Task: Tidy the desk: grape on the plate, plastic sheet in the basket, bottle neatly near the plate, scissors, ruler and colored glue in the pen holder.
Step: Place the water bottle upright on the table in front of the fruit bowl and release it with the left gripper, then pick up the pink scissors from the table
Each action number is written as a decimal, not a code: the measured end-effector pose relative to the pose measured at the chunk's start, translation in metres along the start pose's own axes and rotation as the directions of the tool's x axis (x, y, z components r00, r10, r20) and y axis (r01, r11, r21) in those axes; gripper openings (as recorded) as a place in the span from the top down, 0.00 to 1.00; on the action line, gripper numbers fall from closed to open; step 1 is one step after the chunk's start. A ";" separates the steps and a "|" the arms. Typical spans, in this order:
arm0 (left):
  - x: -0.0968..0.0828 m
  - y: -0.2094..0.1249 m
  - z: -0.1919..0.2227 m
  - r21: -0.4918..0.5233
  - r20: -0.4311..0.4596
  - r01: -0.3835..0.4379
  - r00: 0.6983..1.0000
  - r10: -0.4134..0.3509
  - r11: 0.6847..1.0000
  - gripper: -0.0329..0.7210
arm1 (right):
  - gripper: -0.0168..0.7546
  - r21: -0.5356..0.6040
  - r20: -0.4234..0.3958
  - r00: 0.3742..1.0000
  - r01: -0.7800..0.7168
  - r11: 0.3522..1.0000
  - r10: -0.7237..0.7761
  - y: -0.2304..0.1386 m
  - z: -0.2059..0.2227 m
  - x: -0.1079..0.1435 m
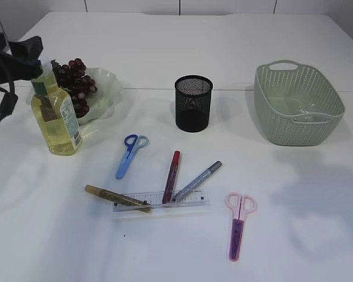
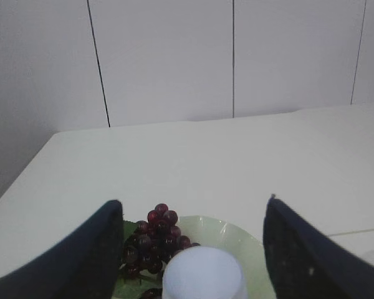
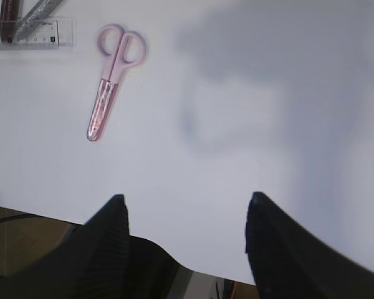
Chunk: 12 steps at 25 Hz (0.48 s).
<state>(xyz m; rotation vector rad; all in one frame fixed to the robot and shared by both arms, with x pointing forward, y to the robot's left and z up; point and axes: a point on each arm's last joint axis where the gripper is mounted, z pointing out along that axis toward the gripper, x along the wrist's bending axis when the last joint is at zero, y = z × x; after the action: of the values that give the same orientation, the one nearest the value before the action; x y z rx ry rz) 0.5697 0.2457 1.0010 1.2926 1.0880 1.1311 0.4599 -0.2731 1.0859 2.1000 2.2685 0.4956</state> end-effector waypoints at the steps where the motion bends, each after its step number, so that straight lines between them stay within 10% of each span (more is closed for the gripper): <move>1: 0.000 0.006 -0.003 0.019 0.002 -0.001 1.000 0.001 1.000 0.28 | 0.37 0.000 0.000 1.000 0.000 1.000 0.000 0.000 0.000 0.000; 12: 0.002 0.059 -0.052 0.199 0.027 0.005 1.000 -0.011 0.980 0.28 | 0.37 -0.002 -0.020 1.000 -0.007 1.000 0.007 0.000 0.000 0.002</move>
<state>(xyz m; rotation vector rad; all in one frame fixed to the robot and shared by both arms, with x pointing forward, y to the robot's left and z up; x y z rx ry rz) 0.5185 0.2528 1.0602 1.4537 1.2083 1.0147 0.4599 -0.2713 1.0864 2.1125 2.2708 0.5215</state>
